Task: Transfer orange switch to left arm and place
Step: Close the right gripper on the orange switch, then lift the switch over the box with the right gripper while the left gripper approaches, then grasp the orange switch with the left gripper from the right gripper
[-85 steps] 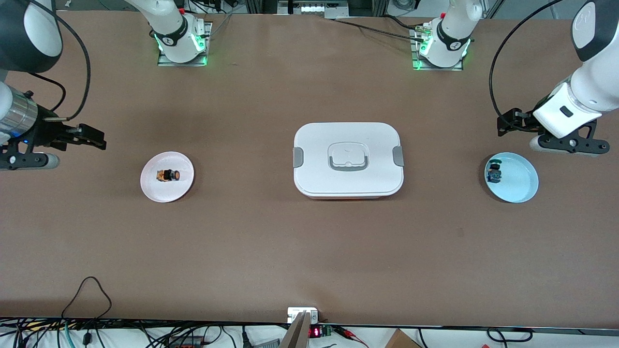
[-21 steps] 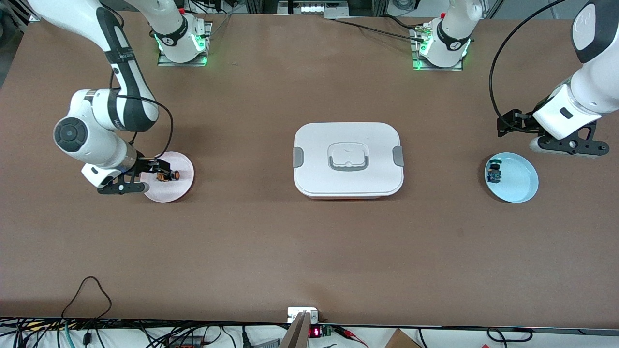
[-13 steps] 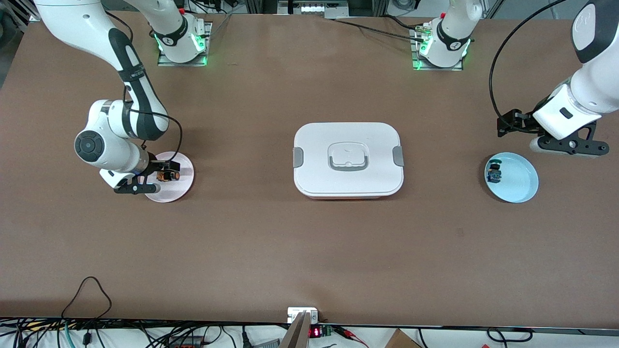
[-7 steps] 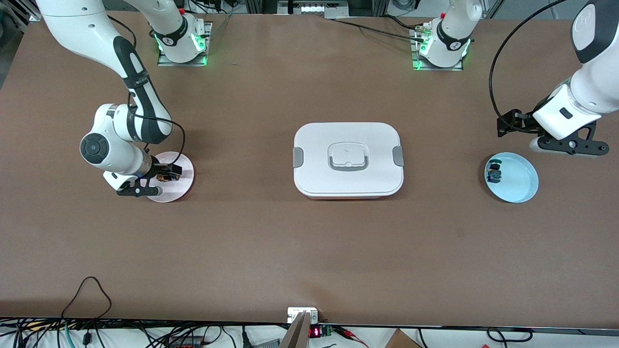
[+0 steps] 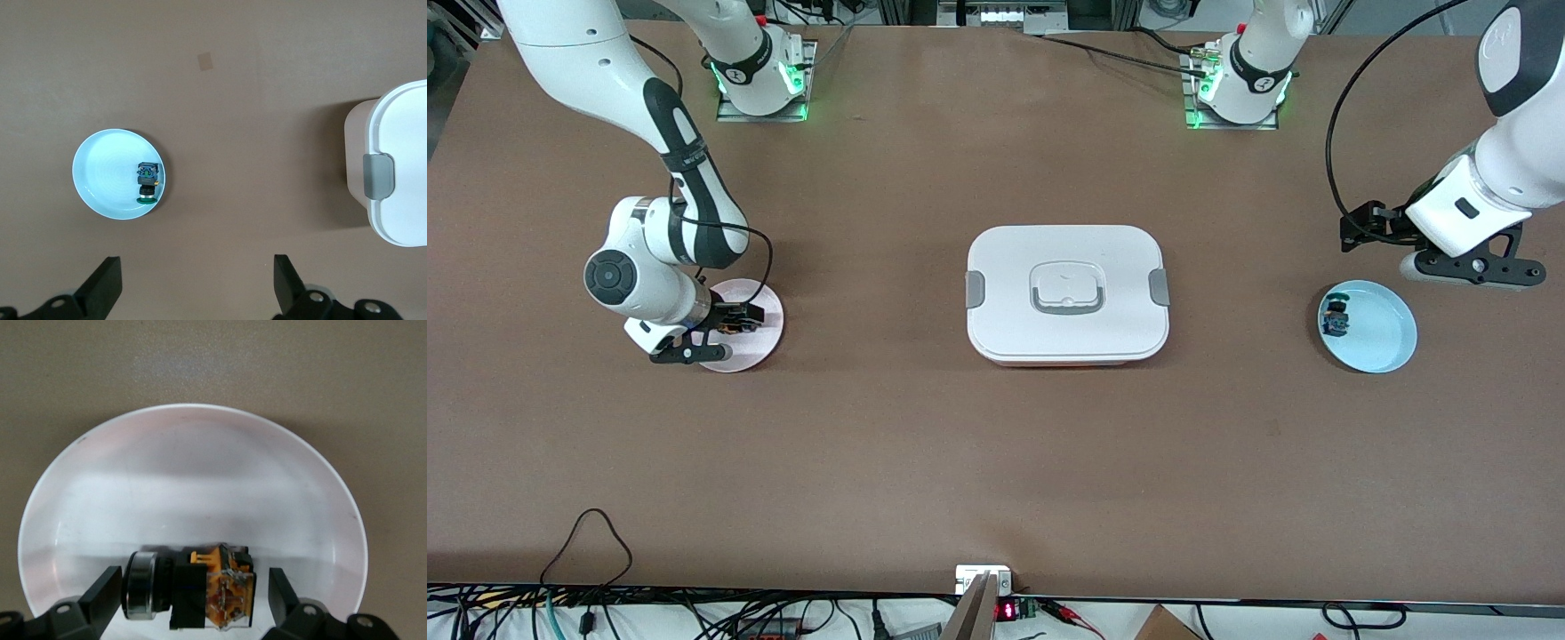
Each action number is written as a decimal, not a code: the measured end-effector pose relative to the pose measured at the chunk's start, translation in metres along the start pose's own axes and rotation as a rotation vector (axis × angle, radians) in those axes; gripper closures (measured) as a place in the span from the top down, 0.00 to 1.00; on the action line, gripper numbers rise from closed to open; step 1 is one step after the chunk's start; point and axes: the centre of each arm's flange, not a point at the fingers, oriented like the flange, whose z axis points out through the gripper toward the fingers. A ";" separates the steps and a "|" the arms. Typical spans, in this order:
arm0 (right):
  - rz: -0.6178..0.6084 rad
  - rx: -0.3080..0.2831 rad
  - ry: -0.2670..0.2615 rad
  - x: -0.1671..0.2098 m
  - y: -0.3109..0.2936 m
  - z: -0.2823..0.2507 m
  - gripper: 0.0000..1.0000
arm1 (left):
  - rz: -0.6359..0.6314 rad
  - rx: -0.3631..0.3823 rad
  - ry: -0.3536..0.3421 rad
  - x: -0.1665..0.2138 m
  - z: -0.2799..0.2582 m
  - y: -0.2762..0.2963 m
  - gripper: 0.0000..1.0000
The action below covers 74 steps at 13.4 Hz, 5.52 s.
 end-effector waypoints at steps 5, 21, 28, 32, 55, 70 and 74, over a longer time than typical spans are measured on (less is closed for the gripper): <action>-0.005 0.000 0.004 0.001 -0.001 -0.002 0.72 | 0.007 0.001 0.000 0.000 0.000 0.004 1.00; -0.453 0.065 0.276 0.037 -0.100 -0.273 0.72 | 0.013 -0.017 -0.026 0.002 0.008 0.009 1.00; -0.666 0.194 0.374 -0.003 -0.208 -0.329 0.72 | -0.028 -0.258 -0.137 -0.008 0.011 0.018 1.00; -0.865 0.307 0.518 -0.006 -0.223 -0.353 0.72 | -0.084 -0.615 -0.226 -0.009 0.020 0.013 1.00; -1.031 1.191 1.120 -0.030 -0.380 -0.279 0.72 | -0.157 -1.634 0.056 0.043 0.078 0.250 0.85; -1.039 1.187 1.124 -0.031 -0.381 -0.278 0.72 | -0.140 -1.632 0.036 0.037 0.078 0.265 0.40; -1.033 1.193 1.121 -0.031 -0.382 -0.278 0.98 | -0.138 -1.632 0.038 0.037 0.078 0.265 0.40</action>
